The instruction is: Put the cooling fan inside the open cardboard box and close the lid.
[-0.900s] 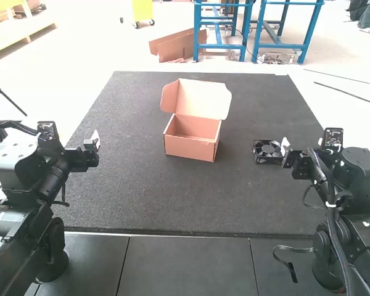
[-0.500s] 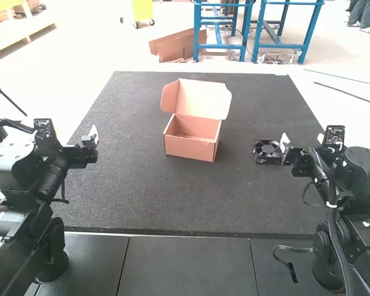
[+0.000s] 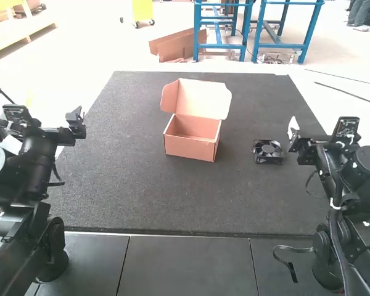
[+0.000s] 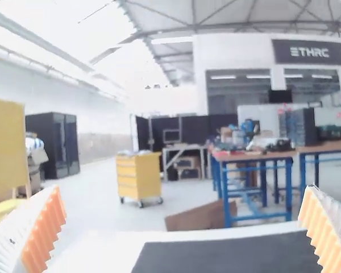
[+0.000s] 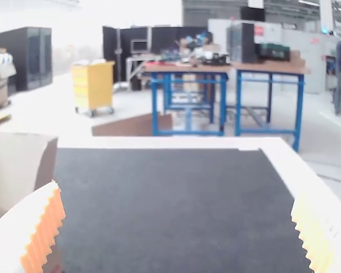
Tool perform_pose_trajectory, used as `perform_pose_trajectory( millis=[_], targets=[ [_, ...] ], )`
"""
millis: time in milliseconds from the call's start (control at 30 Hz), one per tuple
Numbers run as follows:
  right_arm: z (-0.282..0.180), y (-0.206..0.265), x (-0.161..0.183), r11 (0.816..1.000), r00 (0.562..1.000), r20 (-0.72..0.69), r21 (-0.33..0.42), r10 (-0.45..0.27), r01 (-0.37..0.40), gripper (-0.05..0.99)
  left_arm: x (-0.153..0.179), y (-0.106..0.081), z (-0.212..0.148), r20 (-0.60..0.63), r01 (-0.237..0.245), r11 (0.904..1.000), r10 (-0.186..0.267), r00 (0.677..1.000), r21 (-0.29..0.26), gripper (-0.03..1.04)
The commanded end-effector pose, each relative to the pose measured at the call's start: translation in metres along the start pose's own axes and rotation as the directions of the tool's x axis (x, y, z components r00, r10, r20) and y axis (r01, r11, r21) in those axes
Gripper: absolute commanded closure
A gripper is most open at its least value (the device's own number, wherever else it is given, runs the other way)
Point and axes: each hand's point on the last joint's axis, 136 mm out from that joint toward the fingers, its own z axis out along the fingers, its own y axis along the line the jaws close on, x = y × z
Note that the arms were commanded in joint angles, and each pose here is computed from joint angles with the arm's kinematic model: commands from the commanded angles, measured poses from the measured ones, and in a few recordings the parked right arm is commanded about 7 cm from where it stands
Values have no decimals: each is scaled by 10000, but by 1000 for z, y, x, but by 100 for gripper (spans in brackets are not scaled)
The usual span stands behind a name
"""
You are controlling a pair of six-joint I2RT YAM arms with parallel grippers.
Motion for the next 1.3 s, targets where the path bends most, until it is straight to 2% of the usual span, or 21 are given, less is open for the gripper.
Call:
perform_pose_trajectory(
  millis=[0, 67, 133, 233, 500, 567, 667, 767, 833, 900, 967, 1033, 1100, 1200, 1267],
  targets=[
    [-2, -7, -24, 9994, 9982, 575, 308, -142, 124, 2, 16, -3, -1, -618, -1296, 9913, 1307, 9895, 220, 4],
    [-3, -7, -32, 9993, 9972, 727, 342, -156, 132, 2, 11, 0, -1, -444, -1351, 9908, 1354, 9898, 87, 4],
    [-3, -8, -41, 9993, 9960, 880, 359, -149, 118, 2, -4, 8, -1, 37, -1308, 9903, 1311, 9914, -468, 4],
    [-2, -8, -49, 9994, 9958, 897, 329, -156, 127, 2, -25, 15, 0, 454, -1257, 9886, 1298, 9905, -831, 4],
    [23, -10, -71, 9987, 9998, 187, 490, 89, -98, 2, -62, 23, 15, 284, -1216, 9866, 1254, 9917, -1091, 4],
    [30, -10, -80, 9987, 9998, 112, 490, 135, -140, 2, -68, 24, 27, 31, -1046, 9880, 1057, 9944, -1137, 4],
    [40, -11, -94, 9981, 9997, 27, 567, 238, -239, 2, -76, 24, 48, -426, -883, 9904, 842, 9955, -1062, 4],
    [52, -11, -107, 9965, 9983, -212, 639, 545, -531, 2, -89, 24, 68, -558, -877, 9907, 822, 9951, -1038, 4],
    [63, -12, -113, 9937, 9944, -596, 754, 878, -832, 2, -89, 21, 83, -832, -650, 9937, 574, 9949, -910, 4],
    [77, -12, -111, 9886, 9835, -1236, 893, 1319, -1214, 2, -95, 5, 95, -876, 174, 9998, -181, 9960, -91, 4],
    [91, -12, -109, 9810, 9662, -1855, 1093, 1788, -1605, 2, -102, 4, 103, -886, 361, 9993, -364, 9954, -45, 4],
    [105, -12, -111, 9780, 9554, -2231, 1207, 1935, -1699, 2, -94, -2, 113, -1424, 636, 9978, -602, 9880, 194, 4],
    [115, -11, -109, 9782, 9411, -2763, 1246, 1948, -1659, 2, -80, -3, 125, -2063, 1064, 9943, -1032, 9730, 44, 4],
    [128, -2, -103, 9791, 9214, -3313, 666, 2033, -1921, 3, -56, -6, 138, -3083, 1154, 9933, -1091, 9450, 23, 2],
    [134, -8, -109, 9808, 9251, -3260, 784, 1944, -1785, 4, -46, -11, 146, -3448, 1149, 9933, -1041, 9329, 108, 3]
  ],
)
